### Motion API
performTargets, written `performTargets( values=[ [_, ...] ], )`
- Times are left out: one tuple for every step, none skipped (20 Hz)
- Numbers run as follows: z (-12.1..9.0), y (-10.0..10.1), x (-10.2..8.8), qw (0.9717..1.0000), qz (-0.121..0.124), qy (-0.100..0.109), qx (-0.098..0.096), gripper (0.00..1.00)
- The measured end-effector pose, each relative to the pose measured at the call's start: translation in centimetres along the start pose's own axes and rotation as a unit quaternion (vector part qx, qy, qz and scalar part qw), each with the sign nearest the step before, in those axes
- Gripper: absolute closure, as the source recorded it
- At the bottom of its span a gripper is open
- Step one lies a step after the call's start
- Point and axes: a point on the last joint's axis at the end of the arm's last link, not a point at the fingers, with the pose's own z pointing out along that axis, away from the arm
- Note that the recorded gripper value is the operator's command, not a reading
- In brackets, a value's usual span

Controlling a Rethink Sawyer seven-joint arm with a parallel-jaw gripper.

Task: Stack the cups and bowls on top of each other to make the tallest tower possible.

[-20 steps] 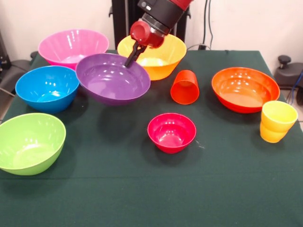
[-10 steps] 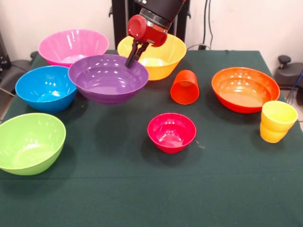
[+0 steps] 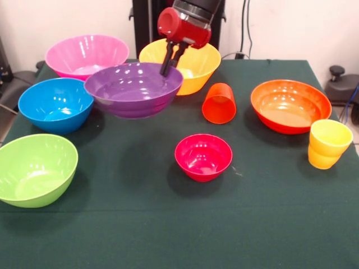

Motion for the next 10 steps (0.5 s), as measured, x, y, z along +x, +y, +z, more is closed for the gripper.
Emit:
performTargets(
  values=[
    [-0.5,0.2,-0.6,1.0000,0.002,-0.005,-0.004,1.00],
    [-0.7,0.4,-0.9,1.0000,0.003,-0.007,-0.006,1.00],
    [-0.9,0.5,-1.2,0.9999,0.003,-0.008,-0.008,1.00],
    [-1.3,0.8,-1.6,0.9999,0.003,-0.009,-0.011,1.00],
    [-1.6,1.1,-2.0,0.9998,0.003,-0.009,-0.015,1.00],
    [-1.8,1.3,-2.3,0.9998,0.002,-0.009,-0.018,1.00],
    [-1.9,1.5,-2.5,0.9998,0.002,-0.007,-0.020,1.00],
    [-2.1,1.7,-2.8,0.9997,0.001,-0.006,-0.022,1.00],
    [-2.2,1.9,-2.9,0.9997,0.001,-0.005,-0.024,1.00],
    [-2.2,1.9,-3.0,0.9997,0.001,-0.005,-0.024,1.00]
  ],
)
